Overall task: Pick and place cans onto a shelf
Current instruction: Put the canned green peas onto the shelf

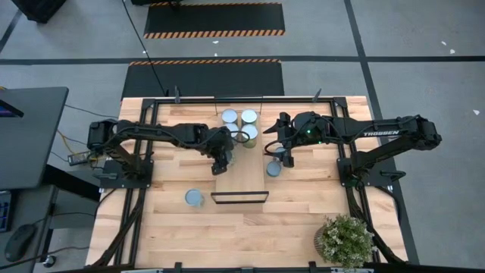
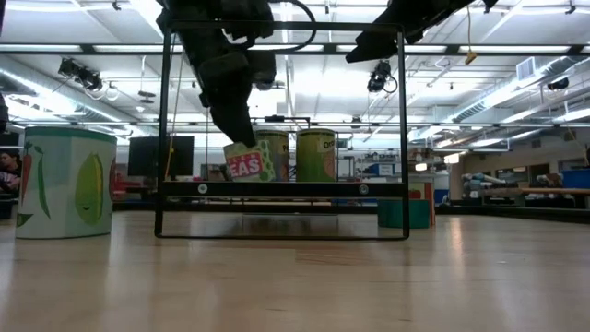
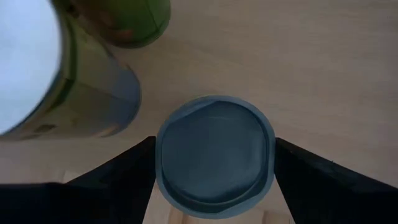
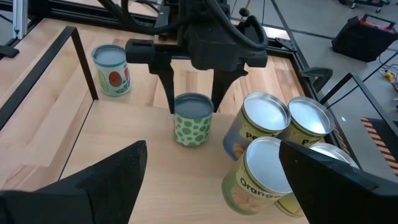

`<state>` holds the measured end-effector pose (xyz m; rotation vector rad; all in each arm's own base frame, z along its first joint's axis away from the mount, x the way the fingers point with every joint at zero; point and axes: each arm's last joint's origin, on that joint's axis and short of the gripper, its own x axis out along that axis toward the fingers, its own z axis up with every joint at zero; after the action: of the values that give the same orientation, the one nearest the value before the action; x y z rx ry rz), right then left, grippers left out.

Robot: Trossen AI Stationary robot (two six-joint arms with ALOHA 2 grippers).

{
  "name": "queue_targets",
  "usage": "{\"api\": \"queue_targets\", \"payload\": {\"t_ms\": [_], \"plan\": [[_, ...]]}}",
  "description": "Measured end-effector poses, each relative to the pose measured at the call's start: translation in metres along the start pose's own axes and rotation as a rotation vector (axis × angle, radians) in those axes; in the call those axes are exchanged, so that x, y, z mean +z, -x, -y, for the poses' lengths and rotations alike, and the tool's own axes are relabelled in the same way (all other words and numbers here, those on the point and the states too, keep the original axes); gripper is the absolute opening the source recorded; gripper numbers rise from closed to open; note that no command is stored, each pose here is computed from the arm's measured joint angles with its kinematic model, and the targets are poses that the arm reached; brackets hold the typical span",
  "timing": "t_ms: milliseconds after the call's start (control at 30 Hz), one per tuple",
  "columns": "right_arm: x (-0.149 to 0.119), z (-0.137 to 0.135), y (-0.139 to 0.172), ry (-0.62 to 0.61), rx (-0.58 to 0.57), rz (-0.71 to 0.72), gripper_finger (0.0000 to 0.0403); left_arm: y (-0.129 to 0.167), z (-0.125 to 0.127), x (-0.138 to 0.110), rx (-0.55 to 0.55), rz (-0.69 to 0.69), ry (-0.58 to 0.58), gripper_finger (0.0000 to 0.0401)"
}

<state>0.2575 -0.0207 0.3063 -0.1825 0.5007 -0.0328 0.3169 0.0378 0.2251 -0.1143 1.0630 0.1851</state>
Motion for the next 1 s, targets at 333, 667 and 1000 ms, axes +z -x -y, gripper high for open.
{"api": "queue_targets", "payload": {"t_ms": [333,667,1000], "plan": [[-0.0006,-0.0001,0.0,0.0,0.001,-0.006,0.0373,-0.0017,0.0042,0.0007,-0.006,0.008,-0.038,0.0317],[-0.0009,-0.0002,0.0,-0.001,0.002,-0.009,0.0373,-0.0017,0.0063,0.0015,-0.004,0.018,-0.066,0.0318],[-0.001,-0.0002,0.0,-0.003,0.002,-0.01,0.0373,-0.0016,0.0075,0.001,-0.005,0.015,-0.071,0.0318]]}}
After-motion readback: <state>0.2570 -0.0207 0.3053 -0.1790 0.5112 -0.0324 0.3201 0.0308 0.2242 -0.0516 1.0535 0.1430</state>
